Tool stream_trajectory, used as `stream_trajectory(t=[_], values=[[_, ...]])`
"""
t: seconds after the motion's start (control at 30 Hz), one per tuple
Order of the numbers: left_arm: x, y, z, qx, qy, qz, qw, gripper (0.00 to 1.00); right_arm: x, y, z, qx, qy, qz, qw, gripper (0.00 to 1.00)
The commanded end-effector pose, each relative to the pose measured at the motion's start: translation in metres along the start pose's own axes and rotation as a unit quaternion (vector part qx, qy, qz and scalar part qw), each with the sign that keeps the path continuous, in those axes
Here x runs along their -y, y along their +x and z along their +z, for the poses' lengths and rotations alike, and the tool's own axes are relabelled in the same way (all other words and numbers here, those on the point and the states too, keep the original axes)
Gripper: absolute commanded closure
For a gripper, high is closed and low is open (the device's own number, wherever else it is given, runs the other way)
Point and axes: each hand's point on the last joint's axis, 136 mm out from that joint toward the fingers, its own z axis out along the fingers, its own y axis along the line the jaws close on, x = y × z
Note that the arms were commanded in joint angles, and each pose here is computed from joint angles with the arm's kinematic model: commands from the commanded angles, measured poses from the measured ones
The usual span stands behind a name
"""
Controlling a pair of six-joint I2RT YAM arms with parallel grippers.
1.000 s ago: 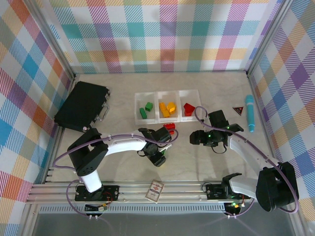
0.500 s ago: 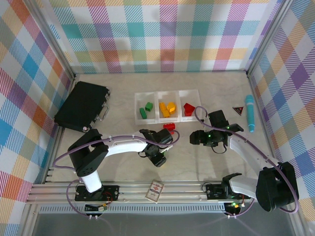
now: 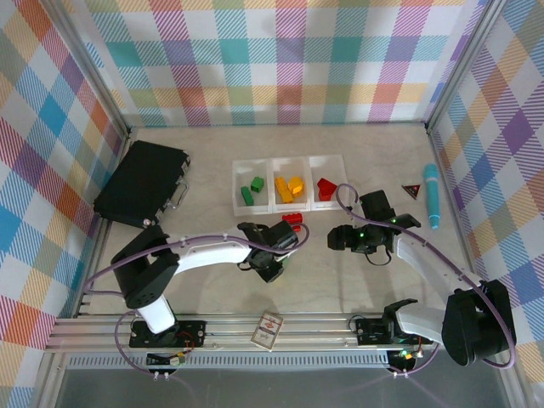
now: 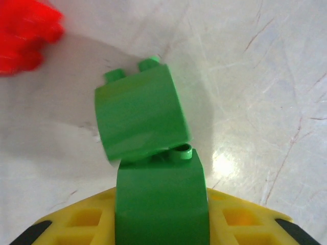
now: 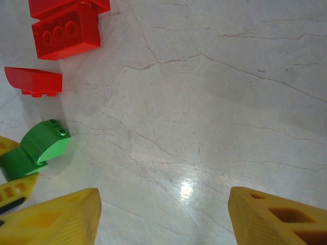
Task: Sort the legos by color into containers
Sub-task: Pick up the lego from the middle-left of the table, then place the lego in the container.
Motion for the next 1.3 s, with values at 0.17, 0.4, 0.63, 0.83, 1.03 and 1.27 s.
stream_trajectory(t=[0.17,0.4,0.63,0.83,1.03,1.27], values=[[-0.069,-0.044,-0.112,0.137,-0.096,-0.038,0.985,0.71,-0.014,-0.004,-0.009,0.005,-0.032,-0.007,0.999,0.33],[-0.164,-0.073,-0.132,0.152,-0.11,-0.148,0.971,0.69,-0.024,-0.009,-0.016,0.018,-0.053,-0.008,0.998,0.33],[-0.216,-0.099,-0.094,0.114,-0.107,-0.193,0.969,0.7,-0.024,-0.008,-0.017,0.019,-0.054,-0.011,0.998,0.33],[-0.233,-0.114,-0.065,0.093,-0.106,-0.197,0.97,0.62,-0.024,-0.006,-0.018,0.016,-0.054,-0.018,0.998,0.32],[-0.239,-0.113,-0.036,0.058,-0.107,-0.191,0.974,0.51,-0.025,-0.006,-0.017,0.016,-0.057,-0.019,0.998,0.32],[-0.243,-0.112,-0.036,0.07,-0.11,-0.207,0.97,0.44,-0.025,-0.007,-0.016,0.015,-0.058,-0.02,0.998,0.32]])
